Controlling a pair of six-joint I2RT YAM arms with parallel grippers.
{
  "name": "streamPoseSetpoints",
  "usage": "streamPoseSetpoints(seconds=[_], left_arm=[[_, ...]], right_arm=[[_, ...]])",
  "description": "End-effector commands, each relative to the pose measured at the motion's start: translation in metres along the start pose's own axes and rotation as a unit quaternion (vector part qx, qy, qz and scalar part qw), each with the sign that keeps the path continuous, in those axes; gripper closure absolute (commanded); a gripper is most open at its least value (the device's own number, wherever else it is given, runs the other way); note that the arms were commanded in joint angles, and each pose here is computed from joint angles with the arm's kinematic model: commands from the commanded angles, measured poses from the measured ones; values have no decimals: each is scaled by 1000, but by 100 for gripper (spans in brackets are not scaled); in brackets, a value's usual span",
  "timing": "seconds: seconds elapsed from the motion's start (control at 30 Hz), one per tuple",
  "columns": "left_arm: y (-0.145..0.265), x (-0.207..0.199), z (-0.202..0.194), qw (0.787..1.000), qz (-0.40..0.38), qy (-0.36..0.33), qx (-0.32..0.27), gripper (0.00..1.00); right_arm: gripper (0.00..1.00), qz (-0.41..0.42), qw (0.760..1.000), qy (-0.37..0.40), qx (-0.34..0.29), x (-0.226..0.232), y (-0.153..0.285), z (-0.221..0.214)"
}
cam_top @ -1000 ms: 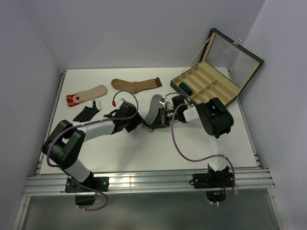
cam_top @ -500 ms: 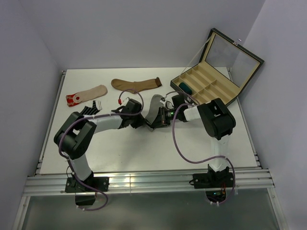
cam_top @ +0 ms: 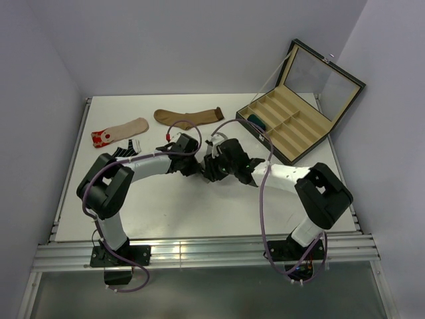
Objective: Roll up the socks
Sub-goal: Roll the sock at the center of the board.
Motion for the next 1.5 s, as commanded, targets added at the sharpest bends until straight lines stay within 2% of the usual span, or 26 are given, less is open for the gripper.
streamPoseSetpoints(seconds=[0.0,0.13,0.5,0.6,0.63,0.73,0.8,0.87,0.93,1.0,1.2,1.23,1.3,1.47], left_arm=[[-5,17,-8,998,55,-37,23,72],[-6,15,-9,998,50,-36,27,72],[-9,13,-13,998,38,-31,40,70],[-7,10,-12,998,28,-28,41,68],[-6,10,-12,999,26,-27,40,67],[1,9,-9,999,16,-23,29,56],[9,9,-5,1000,4,-14,17,45],[13,15,-6,1000,3,-1,11,41],[24,13,0,1000,-15,12,-7,35],[31,17,2,999,-25,28,-23,33],[39,23,-3,997,-39,52,-31,33],[39,23,-4,997,-40,56,-30,33],[36,23,-4,997,-38,56,-30,34],[28,25,-6,998,-25,53,-20,38]], right_arm=[[56,-84,991,91,-41,-5,1,5],[55,-77,988,133,-30,12,-11,-4],[55,-110,973,203,17,13,-43,-32],[67,-123,970,208,28,11,-46,-38],[79,-117,971,207,30,12,-47,-38],[97,-87,977,191,37,16,-43,-40],[100,-64,984,162,49,15,-38,-37],[100,-7,991,116,69,22,-35,-34],[100,9,994,69,88,10,-32,-29],[100,70,991,21,114,14,-30,-27],[100,162,961,-138,177,-8,-37,-29],[100,169,959,-152,171,-14,-38,-26],[100,192,941,-201,191,-18,-40,-33],[100,193,931,-250,183,-37,-41,-32]])
Point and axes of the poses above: each gripper's point midway between its finger pads, its own y axis back along the fingers, its own x axis along the line the jaws close on, z = x × y, the point moved 7 cm from there along y, back along the fingers, and after that the axes turned 9 degrees about -y, right-handed, at the moved point
